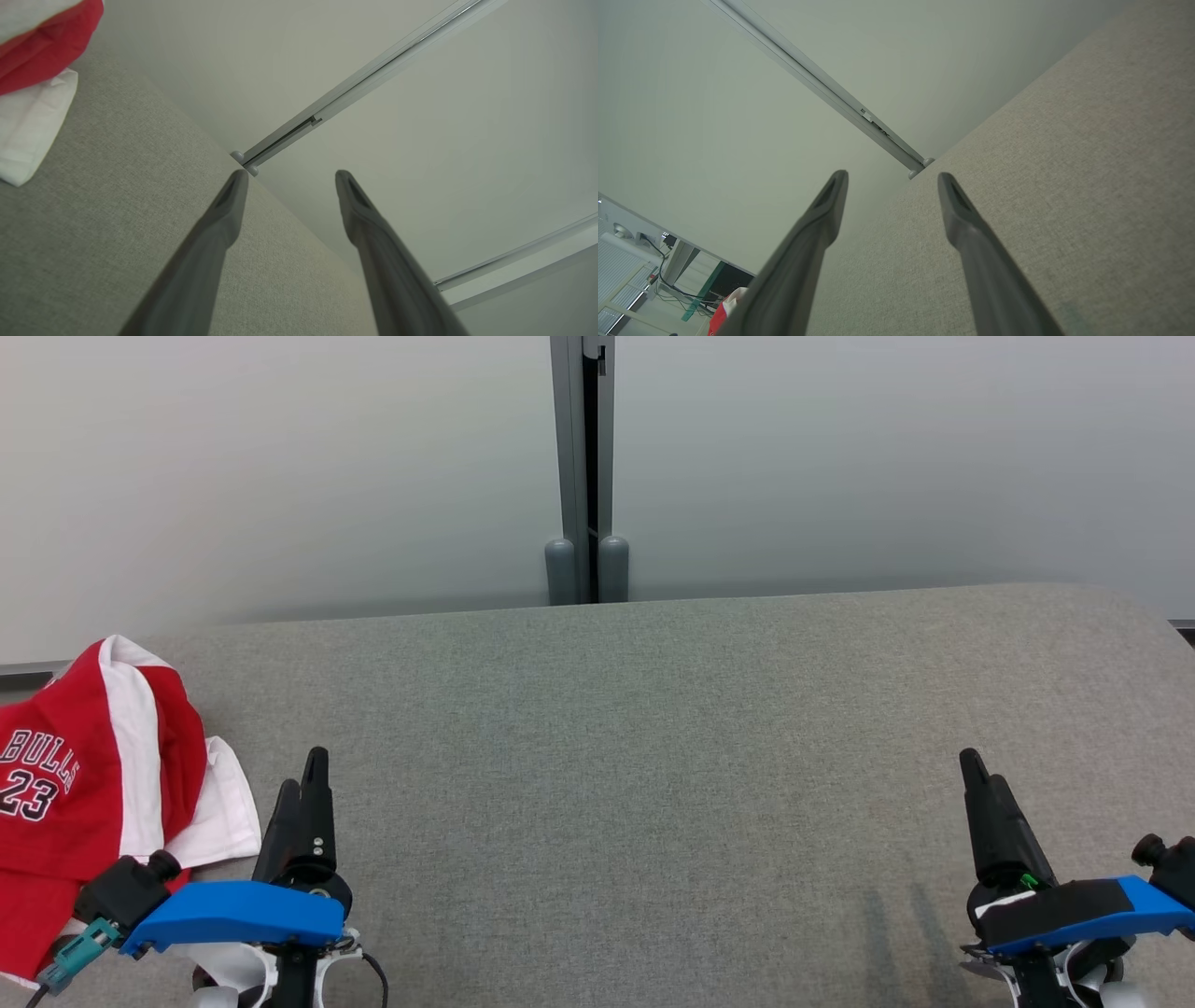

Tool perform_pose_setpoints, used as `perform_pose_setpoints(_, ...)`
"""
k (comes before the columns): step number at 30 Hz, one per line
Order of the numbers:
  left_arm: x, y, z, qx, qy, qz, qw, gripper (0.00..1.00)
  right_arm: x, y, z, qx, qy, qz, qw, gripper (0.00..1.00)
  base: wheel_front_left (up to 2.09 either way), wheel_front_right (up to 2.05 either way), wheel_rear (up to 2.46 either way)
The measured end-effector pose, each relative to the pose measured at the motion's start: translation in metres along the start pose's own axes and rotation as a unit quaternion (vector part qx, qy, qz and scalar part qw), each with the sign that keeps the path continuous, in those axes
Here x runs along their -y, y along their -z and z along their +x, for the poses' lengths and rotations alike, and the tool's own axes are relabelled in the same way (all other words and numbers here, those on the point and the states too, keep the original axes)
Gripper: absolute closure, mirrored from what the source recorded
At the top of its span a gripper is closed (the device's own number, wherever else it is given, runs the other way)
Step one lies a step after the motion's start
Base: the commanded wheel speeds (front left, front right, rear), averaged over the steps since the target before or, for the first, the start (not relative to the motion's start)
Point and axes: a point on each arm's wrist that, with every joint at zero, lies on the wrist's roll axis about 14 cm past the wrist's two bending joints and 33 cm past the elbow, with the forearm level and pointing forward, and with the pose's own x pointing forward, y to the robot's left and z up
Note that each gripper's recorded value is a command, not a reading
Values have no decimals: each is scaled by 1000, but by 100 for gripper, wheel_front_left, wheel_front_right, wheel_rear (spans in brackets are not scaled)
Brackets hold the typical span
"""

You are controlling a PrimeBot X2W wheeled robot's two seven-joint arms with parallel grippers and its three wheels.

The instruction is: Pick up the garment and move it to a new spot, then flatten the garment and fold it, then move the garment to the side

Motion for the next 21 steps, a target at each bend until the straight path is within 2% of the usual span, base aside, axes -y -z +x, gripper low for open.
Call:
perform_pose_setpoints(10, -1, 4, -1, -12, 4, 88, 996, 0, -6, 2, 0, -4, -12, -79, 997, 0, 0, 0, 0)
perform_pose_setpoints(21, 0, 11, 0, -23, 11, 171, 985, 0, -9, 5, 0, -11, -21, -158, 987, 0, 0, 0, 0)
